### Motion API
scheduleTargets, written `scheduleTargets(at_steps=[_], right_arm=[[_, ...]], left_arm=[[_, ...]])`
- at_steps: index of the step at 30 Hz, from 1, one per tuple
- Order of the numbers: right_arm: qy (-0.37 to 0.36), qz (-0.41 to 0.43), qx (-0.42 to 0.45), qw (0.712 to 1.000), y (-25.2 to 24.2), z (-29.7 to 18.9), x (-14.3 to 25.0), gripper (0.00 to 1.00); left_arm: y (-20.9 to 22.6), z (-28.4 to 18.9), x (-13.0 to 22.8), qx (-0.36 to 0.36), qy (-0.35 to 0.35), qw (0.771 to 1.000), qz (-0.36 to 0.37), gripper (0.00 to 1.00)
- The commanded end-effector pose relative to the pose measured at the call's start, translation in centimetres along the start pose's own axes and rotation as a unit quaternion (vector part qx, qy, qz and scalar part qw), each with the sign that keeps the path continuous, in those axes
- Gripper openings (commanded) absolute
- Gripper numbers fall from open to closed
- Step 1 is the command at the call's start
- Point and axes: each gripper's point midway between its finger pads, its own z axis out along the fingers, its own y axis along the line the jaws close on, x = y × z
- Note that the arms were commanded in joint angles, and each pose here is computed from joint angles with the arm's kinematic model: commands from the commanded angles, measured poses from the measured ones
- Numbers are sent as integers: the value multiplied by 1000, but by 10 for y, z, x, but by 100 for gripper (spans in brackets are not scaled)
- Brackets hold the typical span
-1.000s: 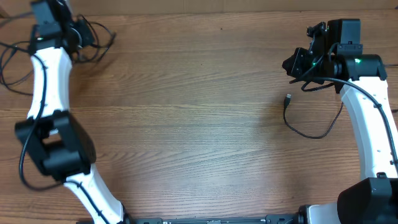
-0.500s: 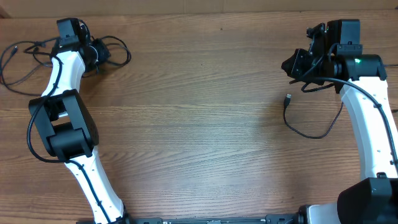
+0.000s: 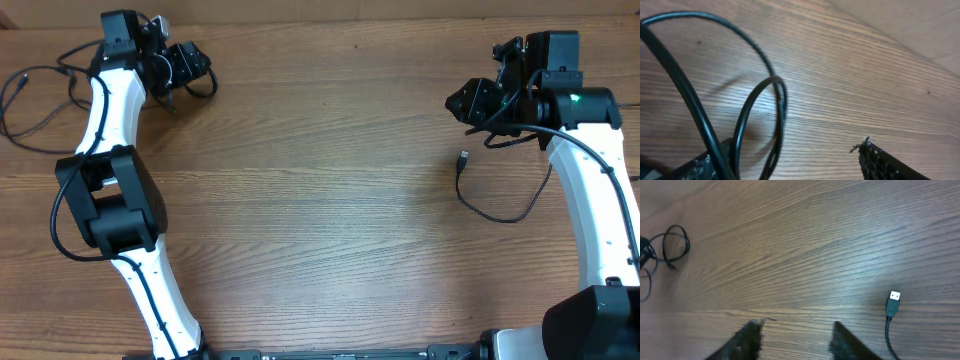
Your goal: Untangle cables
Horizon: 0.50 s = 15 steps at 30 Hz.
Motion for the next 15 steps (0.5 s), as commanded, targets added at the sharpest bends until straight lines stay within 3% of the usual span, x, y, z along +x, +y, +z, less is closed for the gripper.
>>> scheduleTargets(at_steps=[1, 4, 7, 8, 13, 15], right_arm=[[-1, 1, -1, 1000, -1, 1, -1, 55], [-5, 0, -2, 1000, 0, 1, -2, 64], [-6, -1, -2, 1000, 0, 1, -3, 94], [-2, 1, -1, 1000, 0, 1, -1, 100], [-7, -36, 5, 999, -3, 1, -4, 100], [-24, -29, 47, 998, -17, 0, -10, 100]], left_arm=[[-34, -42, -34, 13, -37, 998, 48, 80], [-70, -55, -28, 55, -15, 995, 86, 82], [-112, -58, -15, 113, 7, 987, 114, 86], [-128, -57, -8, 135, 17, 983, 125, 86], [-181, -43, 32, 164, 61, 972, 156, 86], [-206, -38, 46, 179, 70, 966, 175, 87]])
